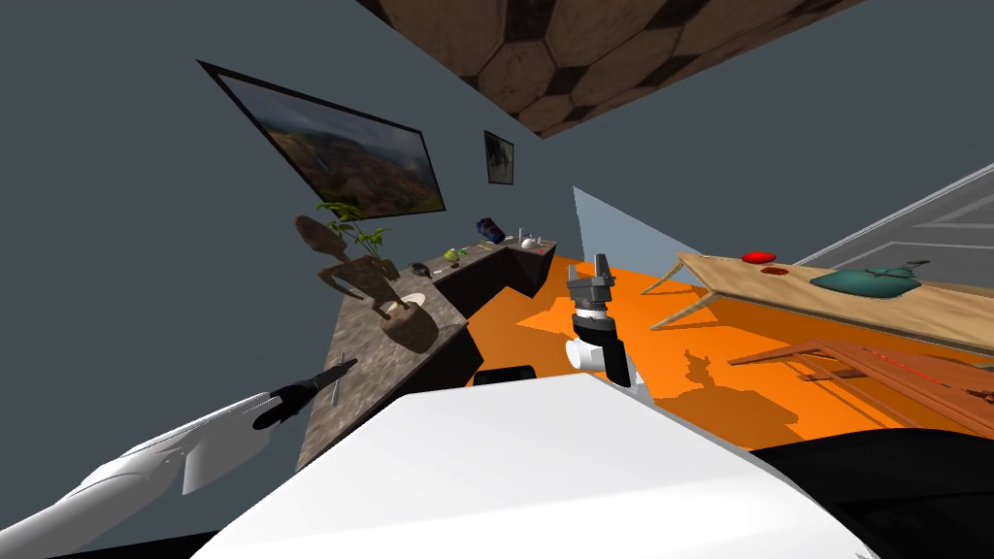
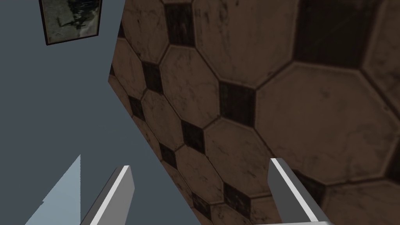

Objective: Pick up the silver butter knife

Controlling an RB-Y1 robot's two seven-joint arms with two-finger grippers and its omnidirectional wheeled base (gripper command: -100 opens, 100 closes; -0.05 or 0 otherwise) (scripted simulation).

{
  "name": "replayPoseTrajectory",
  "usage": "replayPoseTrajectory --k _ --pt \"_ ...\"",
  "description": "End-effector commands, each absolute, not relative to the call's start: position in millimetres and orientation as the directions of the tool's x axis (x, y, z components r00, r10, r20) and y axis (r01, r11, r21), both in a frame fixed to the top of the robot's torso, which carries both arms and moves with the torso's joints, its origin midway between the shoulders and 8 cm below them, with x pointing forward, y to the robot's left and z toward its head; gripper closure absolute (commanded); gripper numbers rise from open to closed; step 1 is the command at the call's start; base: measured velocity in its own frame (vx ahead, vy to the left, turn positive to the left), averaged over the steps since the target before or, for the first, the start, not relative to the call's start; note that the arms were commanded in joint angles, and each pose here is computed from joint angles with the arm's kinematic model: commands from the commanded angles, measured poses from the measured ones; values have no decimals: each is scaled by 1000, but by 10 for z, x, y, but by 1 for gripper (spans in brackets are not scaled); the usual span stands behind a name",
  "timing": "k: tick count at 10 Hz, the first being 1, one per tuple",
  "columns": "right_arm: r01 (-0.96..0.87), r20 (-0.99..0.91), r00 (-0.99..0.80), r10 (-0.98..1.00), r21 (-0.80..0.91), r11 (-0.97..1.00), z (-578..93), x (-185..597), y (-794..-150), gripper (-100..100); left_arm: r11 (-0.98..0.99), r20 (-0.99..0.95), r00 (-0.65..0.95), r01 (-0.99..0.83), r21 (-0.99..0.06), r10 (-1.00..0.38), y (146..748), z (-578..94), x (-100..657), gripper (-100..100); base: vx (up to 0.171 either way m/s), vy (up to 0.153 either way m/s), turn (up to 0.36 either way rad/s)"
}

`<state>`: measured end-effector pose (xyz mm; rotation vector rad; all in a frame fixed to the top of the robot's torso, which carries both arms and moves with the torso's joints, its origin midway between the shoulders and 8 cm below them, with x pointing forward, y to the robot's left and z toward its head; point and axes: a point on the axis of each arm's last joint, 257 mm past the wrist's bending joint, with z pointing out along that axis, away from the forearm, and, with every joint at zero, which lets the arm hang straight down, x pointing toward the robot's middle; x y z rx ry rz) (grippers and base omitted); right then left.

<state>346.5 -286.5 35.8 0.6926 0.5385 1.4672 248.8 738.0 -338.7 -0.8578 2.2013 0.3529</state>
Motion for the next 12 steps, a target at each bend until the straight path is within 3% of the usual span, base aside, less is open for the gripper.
replayPoseTrajectory --k 1,12 --pt "-705 84 49 995 709 -25 358 3465 -2865 0 729 -723 -493 -684 -22 -484 7389 -3388 2483 -100 -10 -5 16" --pt "-705 84 49 995 709 -25 358 3465 -2865 0 676 -722 -457 -737 -19 -519 7774 -3450 2119 -100 -19 -13 -78"
